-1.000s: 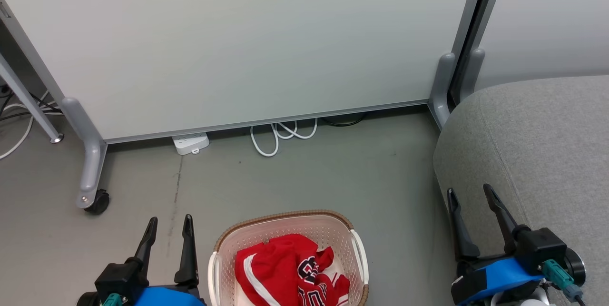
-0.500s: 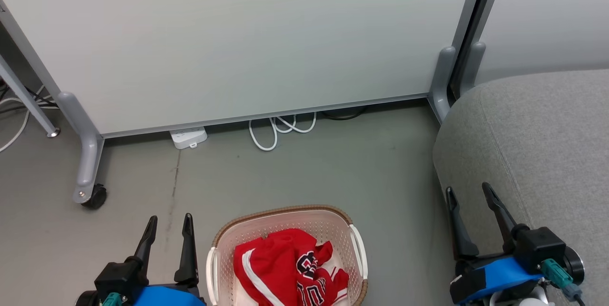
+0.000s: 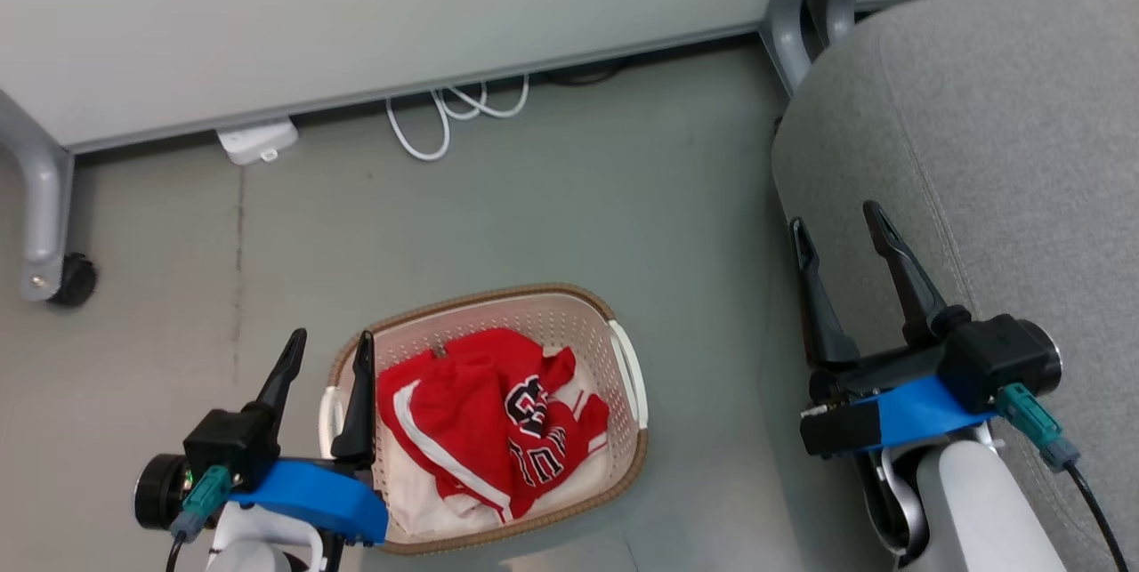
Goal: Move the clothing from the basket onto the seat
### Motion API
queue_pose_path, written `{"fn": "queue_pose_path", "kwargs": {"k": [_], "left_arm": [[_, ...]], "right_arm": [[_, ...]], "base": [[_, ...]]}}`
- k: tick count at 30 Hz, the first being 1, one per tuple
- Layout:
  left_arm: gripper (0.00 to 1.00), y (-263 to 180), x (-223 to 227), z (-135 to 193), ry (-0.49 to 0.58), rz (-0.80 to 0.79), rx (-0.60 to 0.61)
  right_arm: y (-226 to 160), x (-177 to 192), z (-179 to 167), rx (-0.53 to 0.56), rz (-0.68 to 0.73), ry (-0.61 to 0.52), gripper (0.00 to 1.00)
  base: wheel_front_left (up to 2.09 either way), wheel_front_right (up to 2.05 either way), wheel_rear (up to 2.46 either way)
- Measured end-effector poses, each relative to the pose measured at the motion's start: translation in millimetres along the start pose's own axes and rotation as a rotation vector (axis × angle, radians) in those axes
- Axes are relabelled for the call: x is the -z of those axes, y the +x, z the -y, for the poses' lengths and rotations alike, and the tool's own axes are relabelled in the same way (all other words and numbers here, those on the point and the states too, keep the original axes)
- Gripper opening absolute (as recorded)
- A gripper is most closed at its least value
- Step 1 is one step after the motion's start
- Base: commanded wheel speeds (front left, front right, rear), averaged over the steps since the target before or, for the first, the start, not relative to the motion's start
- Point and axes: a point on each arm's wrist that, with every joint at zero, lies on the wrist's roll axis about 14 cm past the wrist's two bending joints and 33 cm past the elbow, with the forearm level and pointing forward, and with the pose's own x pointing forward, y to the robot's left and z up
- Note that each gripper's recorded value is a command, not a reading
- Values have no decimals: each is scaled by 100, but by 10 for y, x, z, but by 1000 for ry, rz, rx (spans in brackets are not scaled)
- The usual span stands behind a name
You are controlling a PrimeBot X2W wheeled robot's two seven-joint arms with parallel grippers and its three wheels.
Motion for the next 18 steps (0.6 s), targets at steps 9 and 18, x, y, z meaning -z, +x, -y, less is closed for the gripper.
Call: {"fn": "queue_pose_path", "kwargs": {"k": [9,18], "left_arm": [[100,526,820,238,59,-236,167],[100,598,1905,393,67,-565,268]], "right_arm": [[319,372,100,-2,-45,28,100],[348,793,260,27,-139,46,100]], "base": [[0,0,0],[0,0,0]]}}
